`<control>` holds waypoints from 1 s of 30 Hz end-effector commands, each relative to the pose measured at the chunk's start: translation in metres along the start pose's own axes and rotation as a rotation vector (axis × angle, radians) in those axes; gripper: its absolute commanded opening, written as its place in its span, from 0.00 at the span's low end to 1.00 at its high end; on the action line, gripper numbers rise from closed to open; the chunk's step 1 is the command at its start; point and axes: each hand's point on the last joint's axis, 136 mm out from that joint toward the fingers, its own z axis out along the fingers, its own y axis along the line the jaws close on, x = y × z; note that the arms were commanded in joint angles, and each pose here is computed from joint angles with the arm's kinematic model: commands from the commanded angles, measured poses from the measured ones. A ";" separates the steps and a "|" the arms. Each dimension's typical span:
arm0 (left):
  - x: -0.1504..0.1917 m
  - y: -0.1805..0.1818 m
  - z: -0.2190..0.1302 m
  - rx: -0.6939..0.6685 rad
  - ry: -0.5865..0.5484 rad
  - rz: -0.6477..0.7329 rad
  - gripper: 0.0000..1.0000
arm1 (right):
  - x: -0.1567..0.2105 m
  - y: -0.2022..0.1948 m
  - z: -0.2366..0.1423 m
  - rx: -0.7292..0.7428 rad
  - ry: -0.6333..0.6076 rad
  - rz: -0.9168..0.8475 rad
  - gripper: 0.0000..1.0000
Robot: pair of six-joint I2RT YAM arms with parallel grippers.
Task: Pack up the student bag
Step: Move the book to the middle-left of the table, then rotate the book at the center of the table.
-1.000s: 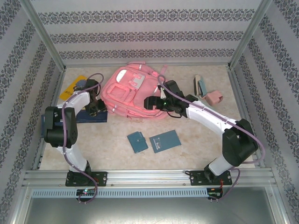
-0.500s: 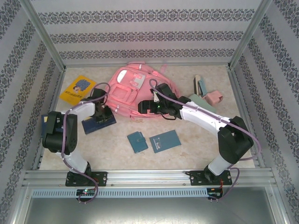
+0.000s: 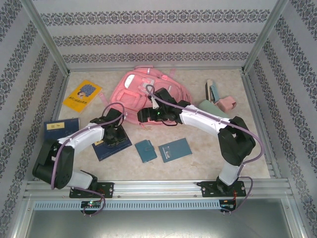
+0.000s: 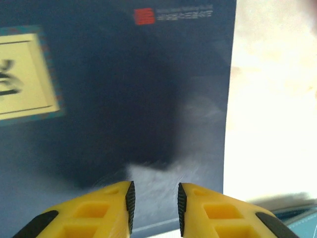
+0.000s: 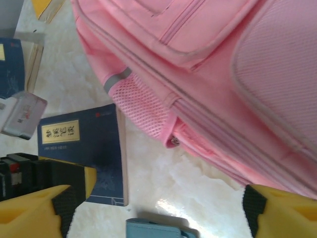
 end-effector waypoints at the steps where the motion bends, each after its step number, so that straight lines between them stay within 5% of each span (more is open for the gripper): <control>1: -0.011 0.022 -0.022 -0.085 -0.044 -0.002 0.32 | 0.002 0.022 0.009 -0.061 0.022 -0.025 0.80; 6: -0.040 0.047 -0.027 -0.109 -0.054 -0.061 0.32 | 0.020 0.045 0.022 -0.111 0.059 -0.056 0.62; 15: -0.081 0.093 -0.011 -0.167 -0.048 -0.227 0.29 | 0.073 0.079 0.060 -0.166 0.196 -0.161 0.09; 23: -0.073 0.112 0.008 -0.192 0.022 -0.299 0.28 | 0.127 0.094 0.103 -0.181 0.353 -0.257 0.03; 30: -0.038 0.105 0.016 -0.118 0.097 -0.350 0.26 | 0.132 0.054 0.125 -0.062 0.377 -0.212 0.02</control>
